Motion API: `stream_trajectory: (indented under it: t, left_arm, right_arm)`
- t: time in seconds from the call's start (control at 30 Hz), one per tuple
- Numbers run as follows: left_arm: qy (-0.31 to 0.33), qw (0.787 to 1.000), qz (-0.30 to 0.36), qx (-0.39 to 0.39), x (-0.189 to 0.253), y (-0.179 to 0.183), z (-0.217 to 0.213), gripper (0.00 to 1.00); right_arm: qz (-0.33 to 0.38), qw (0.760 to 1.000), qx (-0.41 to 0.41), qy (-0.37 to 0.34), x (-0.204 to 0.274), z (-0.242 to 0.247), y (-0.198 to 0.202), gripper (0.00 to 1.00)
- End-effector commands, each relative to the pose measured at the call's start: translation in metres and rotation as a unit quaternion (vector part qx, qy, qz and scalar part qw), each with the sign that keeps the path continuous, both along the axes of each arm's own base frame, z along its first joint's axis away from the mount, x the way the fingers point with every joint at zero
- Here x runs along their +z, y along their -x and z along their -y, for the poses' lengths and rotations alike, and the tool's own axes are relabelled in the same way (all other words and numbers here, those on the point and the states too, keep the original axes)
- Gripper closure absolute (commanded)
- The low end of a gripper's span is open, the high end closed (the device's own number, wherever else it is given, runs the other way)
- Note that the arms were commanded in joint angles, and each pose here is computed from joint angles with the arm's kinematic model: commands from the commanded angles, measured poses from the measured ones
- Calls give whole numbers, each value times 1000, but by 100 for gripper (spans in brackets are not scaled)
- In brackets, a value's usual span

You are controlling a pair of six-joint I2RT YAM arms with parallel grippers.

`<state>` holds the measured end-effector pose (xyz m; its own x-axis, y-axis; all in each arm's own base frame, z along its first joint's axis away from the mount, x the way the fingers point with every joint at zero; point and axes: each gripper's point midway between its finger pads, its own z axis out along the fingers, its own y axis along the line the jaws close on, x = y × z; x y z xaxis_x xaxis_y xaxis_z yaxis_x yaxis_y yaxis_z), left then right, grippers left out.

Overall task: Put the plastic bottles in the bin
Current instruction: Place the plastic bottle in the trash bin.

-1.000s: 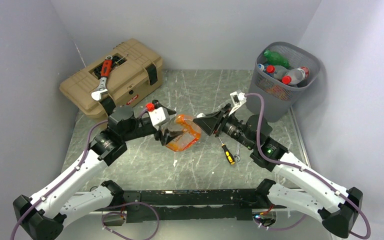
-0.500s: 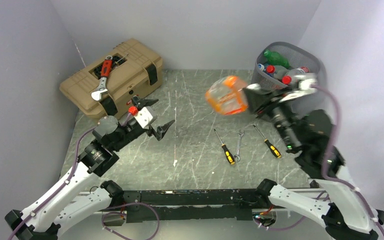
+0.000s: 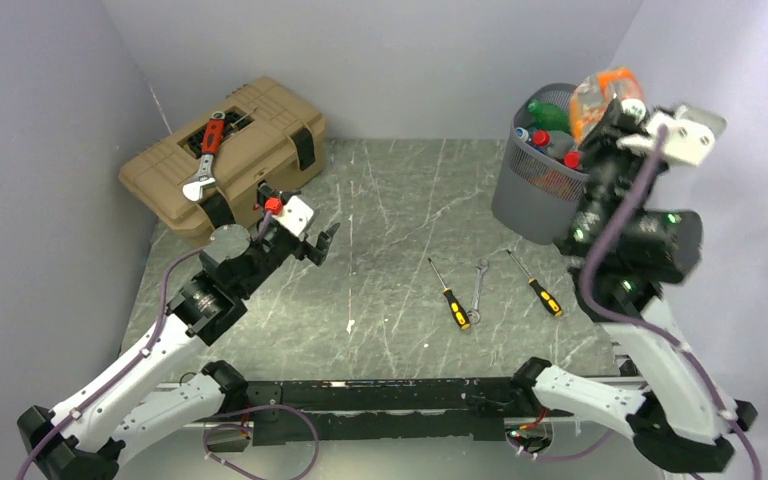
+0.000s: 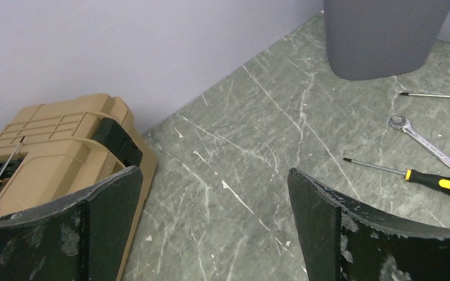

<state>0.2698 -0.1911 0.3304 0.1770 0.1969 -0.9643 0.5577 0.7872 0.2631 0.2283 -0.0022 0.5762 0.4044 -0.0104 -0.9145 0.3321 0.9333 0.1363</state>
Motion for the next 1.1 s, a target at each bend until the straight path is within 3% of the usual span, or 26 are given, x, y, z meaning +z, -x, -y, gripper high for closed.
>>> stream_trajectory:
  t: [0.0, 0.27, 0.5, 0.7, 1.07]
  left_arm:
    - [17, 1000, 11, 2, 10, -2, 2, 1]
    - [6, 1000, 20, 7, 5, -1, 2, 0]
    - [8, 1000, 11, -19, 6, 3, 12, 1]
    - [27, 999, 15, -39, 18, 14, 14, 1]
    - [30, 997, -6, -65, 15, 15, 26, 0]
  right_arm:
    - [49, 990, -128, 19, 45, 41, -20, 100]
    - [20, 995, -97, 8, 9, 80, -135, 100]
    - [-1, 999, 14, 34, -35, 101, -201, 100]
    - [-30, 992, 75, 96, -73, 97, -237, 100]
    - [-119, 983, 131, 40, -172, 98, -258, 100]
